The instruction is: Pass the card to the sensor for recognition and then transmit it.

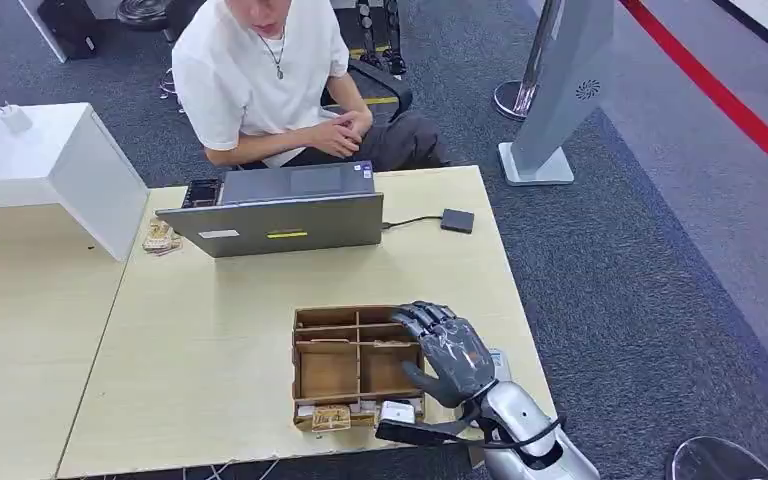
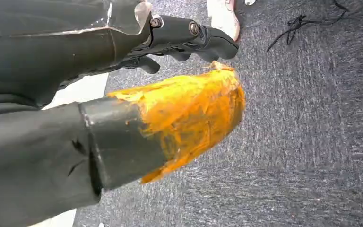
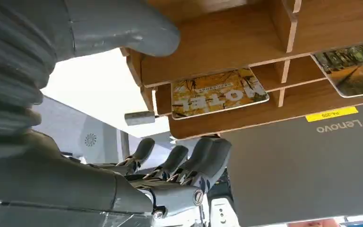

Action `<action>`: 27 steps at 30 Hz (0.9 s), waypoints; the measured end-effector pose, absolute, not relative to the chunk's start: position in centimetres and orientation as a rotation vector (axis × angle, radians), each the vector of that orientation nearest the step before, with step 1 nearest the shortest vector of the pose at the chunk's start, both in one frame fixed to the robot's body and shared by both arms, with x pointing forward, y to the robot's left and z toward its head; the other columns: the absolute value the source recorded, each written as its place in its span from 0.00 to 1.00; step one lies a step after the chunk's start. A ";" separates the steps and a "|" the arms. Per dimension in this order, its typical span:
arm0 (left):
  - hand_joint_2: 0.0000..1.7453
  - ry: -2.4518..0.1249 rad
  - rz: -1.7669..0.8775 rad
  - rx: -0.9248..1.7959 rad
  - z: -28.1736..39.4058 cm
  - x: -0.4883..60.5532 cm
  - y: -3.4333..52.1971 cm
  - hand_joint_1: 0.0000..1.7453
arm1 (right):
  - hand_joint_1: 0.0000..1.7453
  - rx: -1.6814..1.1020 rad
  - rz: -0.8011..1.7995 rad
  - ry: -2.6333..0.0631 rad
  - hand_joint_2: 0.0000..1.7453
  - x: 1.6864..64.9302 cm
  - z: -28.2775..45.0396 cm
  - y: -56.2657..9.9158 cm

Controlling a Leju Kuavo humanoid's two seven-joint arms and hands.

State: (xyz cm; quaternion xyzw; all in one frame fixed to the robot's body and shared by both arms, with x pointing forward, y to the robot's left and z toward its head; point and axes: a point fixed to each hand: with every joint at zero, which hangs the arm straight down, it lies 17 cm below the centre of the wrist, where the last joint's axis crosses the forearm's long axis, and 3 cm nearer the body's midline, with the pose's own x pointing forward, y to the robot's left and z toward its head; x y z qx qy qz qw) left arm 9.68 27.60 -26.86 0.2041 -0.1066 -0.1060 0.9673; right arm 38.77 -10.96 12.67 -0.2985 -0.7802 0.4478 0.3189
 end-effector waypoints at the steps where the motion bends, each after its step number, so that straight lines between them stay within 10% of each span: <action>1: 0.00 -0.219 -0.215 0.412 -26.9 9.7 27.6 0.00 | 0.39 -0.785 1.179 -2.051 1.00 38.8 12.6 -11.0; 27: 0.00 -0.234 -0.214 0.401 -26.8 10.0 26.9 0.00 | 0.42 -0.794 1.204 -2.053 1.00 39.0 12.8 -10.8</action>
